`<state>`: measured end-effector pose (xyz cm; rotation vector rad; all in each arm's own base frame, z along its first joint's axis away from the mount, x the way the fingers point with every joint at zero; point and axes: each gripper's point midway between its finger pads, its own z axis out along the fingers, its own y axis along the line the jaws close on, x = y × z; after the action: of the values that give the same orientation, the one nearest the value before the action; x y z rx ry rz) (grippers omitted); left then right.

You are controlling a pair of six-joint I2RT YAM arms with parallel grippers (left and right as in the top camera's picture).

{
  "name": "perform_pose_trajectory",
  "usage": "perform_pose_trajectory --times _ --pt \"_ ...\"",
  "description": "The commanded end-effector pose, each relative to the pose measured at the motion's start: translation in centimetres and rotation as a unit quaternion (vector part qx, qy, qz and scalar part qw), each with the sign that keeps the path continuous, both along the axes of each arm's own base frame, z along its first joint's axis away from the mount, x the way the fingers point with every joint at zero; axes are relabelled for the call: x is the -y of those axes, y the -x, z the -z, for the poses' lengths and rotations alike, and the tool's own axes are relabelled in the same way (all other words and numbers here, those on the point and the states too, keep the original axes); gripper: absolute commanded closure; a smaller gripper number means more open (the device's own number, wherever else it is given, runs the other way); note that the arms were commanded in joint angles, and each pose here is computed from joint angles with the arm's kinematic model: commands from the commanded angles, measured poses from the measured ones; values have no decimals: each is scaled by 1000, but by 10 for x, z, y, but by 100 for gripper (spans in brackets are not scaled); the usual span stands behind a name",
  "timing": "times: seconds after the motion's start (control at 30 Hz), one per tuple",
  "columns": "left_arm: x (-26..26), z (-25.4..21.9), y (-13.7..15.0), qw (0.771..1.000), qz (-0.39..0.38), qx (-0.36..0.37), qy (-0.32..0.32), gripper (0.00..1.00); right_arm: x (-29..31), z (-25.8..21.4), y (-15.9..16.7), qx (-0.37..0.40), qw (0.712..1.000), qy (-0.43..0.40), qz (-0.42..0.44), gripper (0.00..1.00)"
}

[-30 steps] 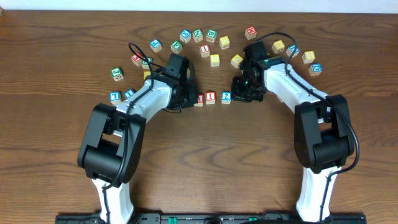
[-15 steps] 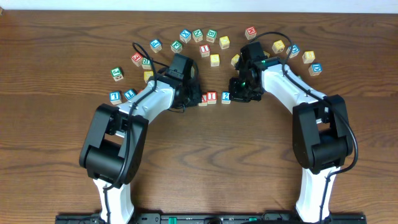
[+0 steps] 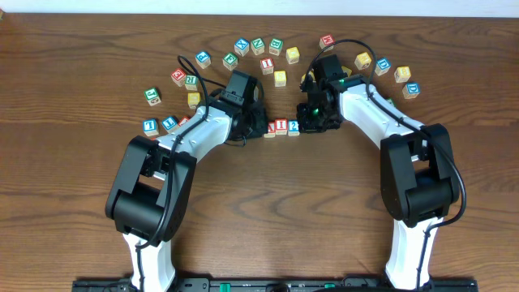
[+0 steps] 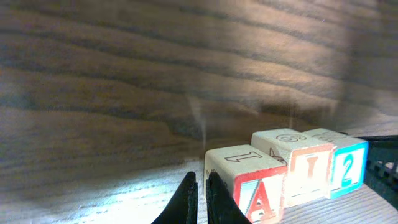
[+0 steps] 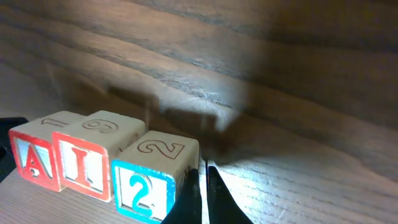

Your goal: Spell out AI2

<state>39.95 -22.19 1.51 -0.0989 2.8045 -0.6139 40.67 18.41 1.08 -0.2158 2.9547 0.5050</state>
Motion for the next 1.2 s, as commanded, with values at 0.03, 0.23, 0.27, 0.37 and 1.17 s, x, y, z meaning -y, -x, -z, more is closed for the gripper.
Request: perform_pose_trajectory --times 0.03,0.23,0.27,0.37,1.17 --pt "1 4 2 1000 2 -2 -3 92 -5 3 -1 11 1000 -1 -23 99" --pt "0 4 2 1000 5 -1 -4 93 -8 3 -2 8 1000 -5 -6 99" --pt "0 4 2 1000 5 -1 -4 93 -8 3 -2 7 1000 -4 -5 99" --pt "-1 4 1 1000 8 2 -7 92 -6 3 -1 4 1000 -2 0 99" --pt "-82 -24 -35 994 -40 60 -83 93 -25 -45 -56 102 991 -1 90 99"
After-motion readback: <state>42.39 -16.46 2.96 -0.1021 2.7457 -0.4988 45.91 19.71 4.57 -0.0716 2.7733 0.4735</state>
